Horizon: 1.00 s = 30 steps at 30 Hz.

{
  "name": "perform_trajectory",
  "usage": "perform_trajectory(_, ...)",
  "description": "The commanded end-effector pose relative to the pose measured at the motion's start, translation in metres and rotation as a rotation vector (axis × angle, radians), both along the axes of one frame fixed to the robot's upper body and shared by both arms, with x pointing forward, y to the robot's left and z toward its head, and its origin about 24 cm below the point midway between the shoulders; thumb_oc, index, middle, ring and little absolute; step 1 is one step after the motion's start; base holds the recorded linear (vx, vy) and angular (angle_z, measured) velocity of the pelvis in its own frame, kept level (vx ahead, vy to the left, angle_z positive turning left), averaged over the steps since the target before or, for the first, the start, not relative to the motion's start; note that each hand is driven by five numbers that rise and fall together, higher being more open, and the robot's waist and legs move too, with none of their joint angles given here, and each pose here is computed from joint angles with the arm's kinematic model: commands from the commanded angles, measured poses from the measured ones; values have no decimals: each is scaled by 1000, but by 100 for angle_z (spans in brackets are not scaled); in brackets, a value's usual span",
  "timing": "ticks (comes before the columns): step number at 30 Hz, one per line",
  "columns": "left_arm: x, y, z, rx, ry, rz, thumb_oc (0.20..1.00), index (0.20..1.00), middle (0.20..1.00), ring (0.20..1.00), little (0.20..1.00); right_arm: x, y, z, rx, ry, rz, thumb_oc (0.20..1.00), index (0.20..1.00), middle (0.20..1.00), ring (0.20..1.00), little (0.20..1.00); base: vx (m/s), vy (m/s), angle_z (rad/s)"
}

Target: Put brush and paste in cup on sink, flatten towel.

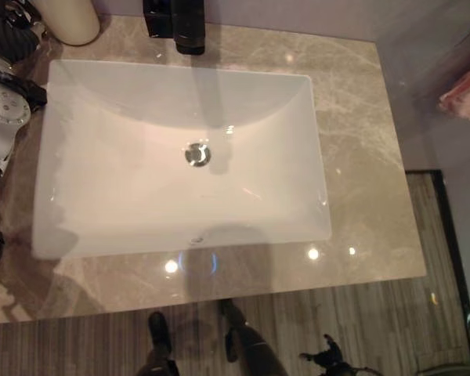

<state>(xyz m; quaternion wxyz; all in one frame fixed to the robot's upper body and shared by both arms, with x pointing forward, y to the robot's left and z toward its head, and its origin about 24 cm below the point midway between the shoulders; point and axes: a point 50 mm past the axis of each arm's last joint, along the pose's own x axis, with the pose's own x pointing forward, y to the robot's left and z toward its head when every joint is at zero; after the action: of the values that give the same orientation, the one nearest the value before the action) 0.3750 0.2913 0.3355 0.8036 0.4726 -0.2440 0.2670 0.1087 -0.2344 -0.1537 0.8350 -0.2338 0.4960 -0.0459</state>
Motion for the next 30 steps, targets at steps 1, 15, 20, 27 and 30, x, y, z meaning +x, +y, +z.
perform_trajectory(1, 4, -17, -6, -10, -22, -82, 200, 200, 200, 200, 200, -7, -12, 1, -32, 13, -57, 1000, 1000, 1000, 1000, 1000, 0, 0, 0)
perform_trajectory(15, 6, -17, -13, -46, -17, -98, 200, 200, 200, 200, 200, -7, -13, 1, -37, 15, -56, 1000, 1000, 1000, 1000, 1000, 0, 0, 0)
perform_trajectory(20, 6, -2, -23, -64, 0, 4, 200, 200, 200, 200, 200, -7, -11, 1, -38, 15, -54, 1000, 1000, 1000, 1000, 1000, 0, 0, 0)
perform_trajectory(27, 1, 16, -43, -195, -36, 62, 200, 200, 200, 200, 200, -7, -12, 0, -47, 18, -53, 1000, 1000, 1000, 1000, 1000, 0, 2, 0)
perform_trajectory(30, -6, 14, -47, -295, -131, -19, 200, 200, 200, 200, 200, -5, -10, 0, -41, 16, -59, 1000, 1000, 1000, 1000, 1000, 5, 7, 2)
